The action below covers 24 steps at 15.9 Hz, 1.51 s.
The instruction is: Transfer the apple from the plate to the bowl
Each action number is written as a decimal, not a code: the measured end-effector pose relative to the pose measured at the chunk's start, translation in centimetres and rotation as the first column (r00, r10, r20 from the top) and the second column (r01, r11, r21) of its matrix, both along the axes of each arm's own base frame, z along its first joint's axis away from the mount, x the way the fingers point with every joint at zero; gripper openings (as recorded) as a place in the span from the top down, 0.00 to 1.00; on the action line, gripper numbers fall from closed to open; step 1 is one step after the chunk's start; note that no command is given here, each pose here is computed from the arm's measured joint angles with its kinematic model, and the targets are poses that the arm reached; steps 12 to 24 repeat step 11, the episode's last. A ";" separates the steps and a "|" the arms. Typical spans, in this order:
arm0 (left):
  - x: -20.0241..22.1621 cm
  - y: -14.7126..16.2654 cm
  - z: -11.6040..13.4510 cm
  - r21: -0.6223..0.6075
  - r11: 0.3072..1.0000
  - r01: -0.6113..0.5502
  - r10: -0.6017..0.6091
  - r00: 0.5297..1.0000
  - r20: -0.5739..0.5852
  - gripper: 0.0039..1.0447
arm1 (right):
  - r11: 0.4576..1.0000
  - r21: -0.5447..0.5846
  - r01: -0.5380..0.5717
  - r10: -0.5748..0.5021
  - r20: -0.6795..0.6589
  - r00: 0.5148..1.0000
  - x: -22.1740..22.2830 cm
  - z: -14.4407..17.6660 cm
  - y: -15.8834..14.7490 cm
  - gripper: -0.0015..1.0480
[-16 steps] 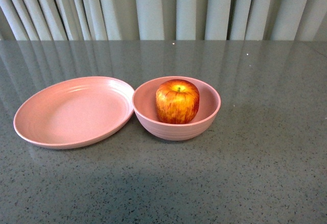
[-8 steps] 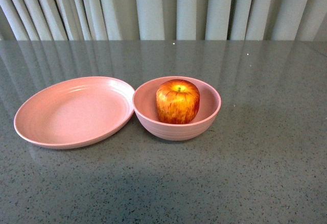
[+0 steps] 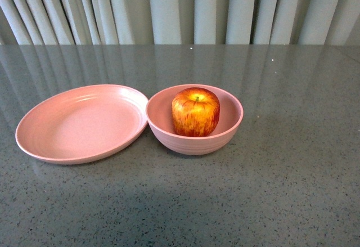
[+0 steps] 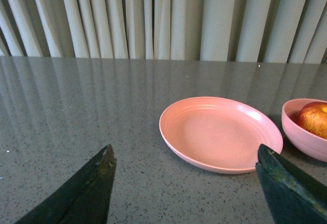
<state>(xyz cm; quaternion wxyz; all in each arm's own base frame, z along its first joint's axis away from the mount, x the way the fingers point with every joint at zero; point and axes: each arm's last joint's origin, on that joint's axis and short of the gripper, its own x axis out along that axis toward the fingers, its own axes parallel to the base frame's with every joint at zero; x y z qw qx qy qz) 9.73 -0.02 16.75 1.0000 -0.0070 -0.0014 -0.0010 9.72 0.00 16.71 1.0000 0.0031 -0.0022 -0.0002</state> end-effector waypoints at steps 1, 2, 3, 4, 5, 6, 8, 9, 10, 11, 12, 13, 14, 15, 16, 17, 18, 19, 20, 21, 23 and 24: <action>0.0 0.0 0.0 0.000 1.000 0.000 0.000 1.000 0.000 0.13 | 1.000 0.000 0.000 0.000 0.000 1.000 0.0 0.0 0.0 0.06; 0.0 0.0 0.0 0.003 1.000 0.000 0.000 1.000 0.000 0.04 | 1.000 0.000 0.000 0.000 0.000 1.000 0.0 0.0 0.0 0.06; 0.0 0.0 0.0 0.003 1.000 0.000 0.000 1.000 0.000 0.07 | 1.000 0.000 0.000 0.000 0.000 1.000 0.0 0.0 0.0 0.06; 0.0 0.0 0.0 0.003 1.000 0.000 0.000 1.000 0.000 0.06 | 1.000 0.000 0.000 0.000 0.000 1.000 0.0 0.0 0.0 0.06; 0.0 0.0 0.0 0.003 1.000 0.000 0.000 1.000 0.000 0.06 | 1.000 0.000 0.000 0.000 0.000 1.000 0.0 0.0 0.0 0.06; 0.0 0.0 0.0 0.003 1.000 0.000 0.000 1.000 0.000 0.06 | 1.000 0.000 0.000 0.000 0.000 1.000 0.0 0.0 0.0 0.06; 0.0 0.0 0.0 0.003 1.000 0.000 0.000 1.000 0.000 0.06 | 1.000 0.000 0.000 0.000 0.000 1.000 0.0 0.0 0.0 0.06; 0.0 0.0 0.0 0.003 1.000 0.000 0.000 1.000 0.000 0.06 | 1.000 0.000 0.000 0.000 0.000 1.000 0.0 0.0 0.0 0.06; 0.0 0.0 0.0 0.003 1.000 0.000 0.000 1.000 0.000 0.06 | 1.000 0.000 0.000 0.000 0.000 1.000 0.0 0.0 0.0 0.06; 0.0 0.0 0.0 0.003 1.000 0.000 0.000 1.000 0.000 0.06 | 1.000 0.000 0.000 0.000 0.000 1.000 0.0 0.0 0.0 0.06; 0.0 0.0 0.0 0.003 1.000 0.000 0.000 1.000 0.000 0.06 | 1.000 0.000 0.000 0.000 0.000 1.000 0.0 0.0 0.0 0.06; 0.0 0.0 0.0 0.003 1.000 0.000 0.000 1.000 0.000 0.06 | 1.000 0.000 0.000 0.000 0.000 1.000 0.0 0.0 0.0 0.06; 0.0 0.0 0.0 0.003 1.000 0.000 0.000 1.000 0.000 0.06 | 1.000 0.000 0.000 0.000 0.000 1.000 0.0 0.0 0.0 0.06; 0.0 0.0 0.0 0.003 1.000 0.000 0.000 1.000 0.000 0.06 | 1.000 0.000 0.000 0.000 0.000 1.000 0.0 0.0 0.0 0.06; 0.0 0.0 0.0 0.003 1.000 0.000 0.000 1.000 0.000 0.06 | 1.000 0.000 0.000 0.000 0.000 1.000 0.0 0.0 0.0 0.06; 0.0 0.0 0.0 0.003 1.000 0.000 0.000 1.000 0.000 0.06 | 1.000 0.000 0.000 0.000 0.000 1.000 0.0 0.0 0.0 0.06; 0.0 0.0 0.0 0.003 1.000 0.000 0.000 1.000 0.000 0.06 | 1.000 0.000 0.000 0.000 0.000 1.000 0.0 0.0 0.0 0.06; 0.0 0.0 0.0 0.003 1.000 0.000 0.000 1.000 0.000 0.06 | 1.000 0.000 0.000 0.000 0.000 1.000 0.0 0.0 0.0 0.06; 0.0 0.0 0.0 0.003 1.000 0.000 0.000 1.000 0.000 0.06 | 1.000 0.000 0.000 0.000 0.000 1.000 0.0 0.0 0.0 0.06; 0.0 0.0 0.0 0.003 1.000 0.000 0.000 1.000 0.000 0.06 | 1.000 0.000 0.000 0.000 0.000 1.000 0.0 0.0 0.0 0.06; 0.0 0.0 0.0 0.003 1.000 0.000 0.000 1.000 0.000 0.06 | 1.000 0.000 0.000 0.000 0.000 1.000 0.0 0.0 0.0 0.06; 0.0 0.0 0.0 0.003 1.000 0.000 0.000 1.000 0.000 0.06 | 1.000 0.000 0.000 0.000 0.000 1.000 0.0 0.0 0.0 0.06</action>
